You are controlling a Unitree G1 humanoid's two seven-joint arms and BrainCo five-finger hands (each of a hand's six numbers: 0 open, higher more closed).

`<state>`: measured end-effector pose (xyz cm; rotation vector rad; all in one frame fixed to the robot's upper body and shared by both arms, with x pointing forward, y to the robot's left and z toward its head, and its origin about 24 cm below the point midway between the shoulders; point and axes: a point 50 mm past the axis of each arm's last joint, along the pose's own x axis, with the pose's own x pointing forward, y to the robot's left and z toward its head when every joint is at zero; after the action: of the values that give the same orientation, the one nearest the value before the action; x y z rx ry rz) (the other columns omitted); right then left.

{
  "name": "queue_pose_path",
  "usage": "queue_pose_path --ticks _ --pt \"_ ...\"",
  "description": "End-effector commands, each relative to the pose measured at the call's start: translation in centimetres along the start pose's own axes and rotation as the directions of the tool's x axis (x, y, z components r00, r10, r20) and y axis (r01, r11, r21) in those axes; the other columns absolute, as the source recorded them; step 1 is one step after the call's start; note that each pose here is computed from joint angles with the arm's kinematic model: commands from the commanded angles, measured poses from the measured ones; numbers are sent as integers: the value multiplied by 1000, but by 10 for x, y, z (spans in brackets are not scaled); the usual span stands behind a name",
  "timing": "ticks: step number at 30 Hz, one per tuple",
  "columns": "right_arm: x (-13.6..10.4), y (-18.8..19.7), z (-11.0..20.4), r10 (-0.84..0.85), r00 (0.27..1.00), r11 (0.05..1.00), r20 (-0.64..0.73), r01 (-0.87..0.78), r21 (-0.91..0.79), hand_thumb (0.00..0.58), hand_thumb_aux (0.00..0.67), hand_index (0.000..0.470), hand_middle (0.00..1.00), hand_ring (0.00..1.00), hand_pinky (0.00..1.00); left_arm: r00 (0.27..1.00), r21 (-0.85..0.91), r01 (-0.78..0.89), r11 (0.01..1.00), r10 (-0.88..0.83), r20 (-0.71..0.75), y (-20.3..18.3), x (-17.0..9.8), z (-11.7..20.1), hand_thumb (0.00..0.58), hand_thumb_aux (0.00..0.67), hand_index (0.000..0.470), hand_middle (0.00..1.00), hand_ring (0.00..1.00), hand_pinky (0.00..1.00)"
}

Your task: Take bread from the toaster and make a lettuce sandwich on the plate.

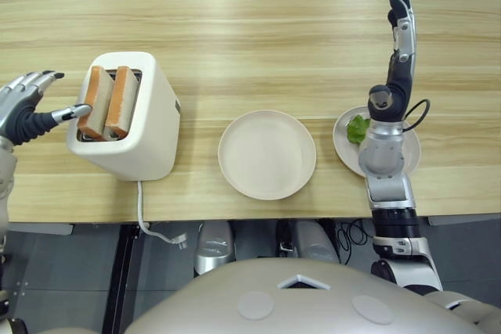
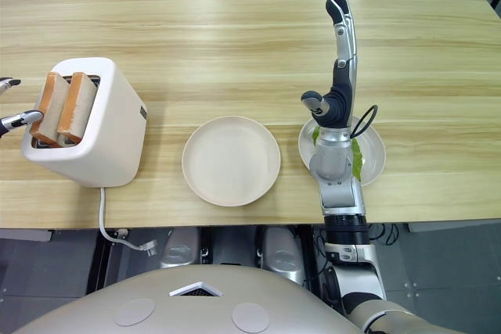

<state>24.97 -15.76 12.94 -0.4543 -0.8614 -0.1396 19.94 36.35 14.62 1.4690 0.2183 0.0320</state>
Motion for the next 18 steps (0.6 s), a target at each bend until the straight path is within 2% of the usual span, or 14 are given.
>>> queue_pose_path --ticks 1,9,18 --pt "-2 -3 -2 -4 1000 1000 -13 4 -6 0 0 0 0 0 0 999 29 31 999 -30 -10 -6 4 -2 0 0 0 0 0 0" --pt "-3 -3 -1 5 1000 1000 -9 -5 -12 0 0 0 0 0 0 999 28 35 999 -35 -6 -6 4 -2 0 0 0 0 0 0" --pt "-4 -2 2 16 1000 1000 1 -16 -22 0 0 0 0 0 0 998 58 48 997 -50 45 8 2 13 0 0 0 0 0 0"
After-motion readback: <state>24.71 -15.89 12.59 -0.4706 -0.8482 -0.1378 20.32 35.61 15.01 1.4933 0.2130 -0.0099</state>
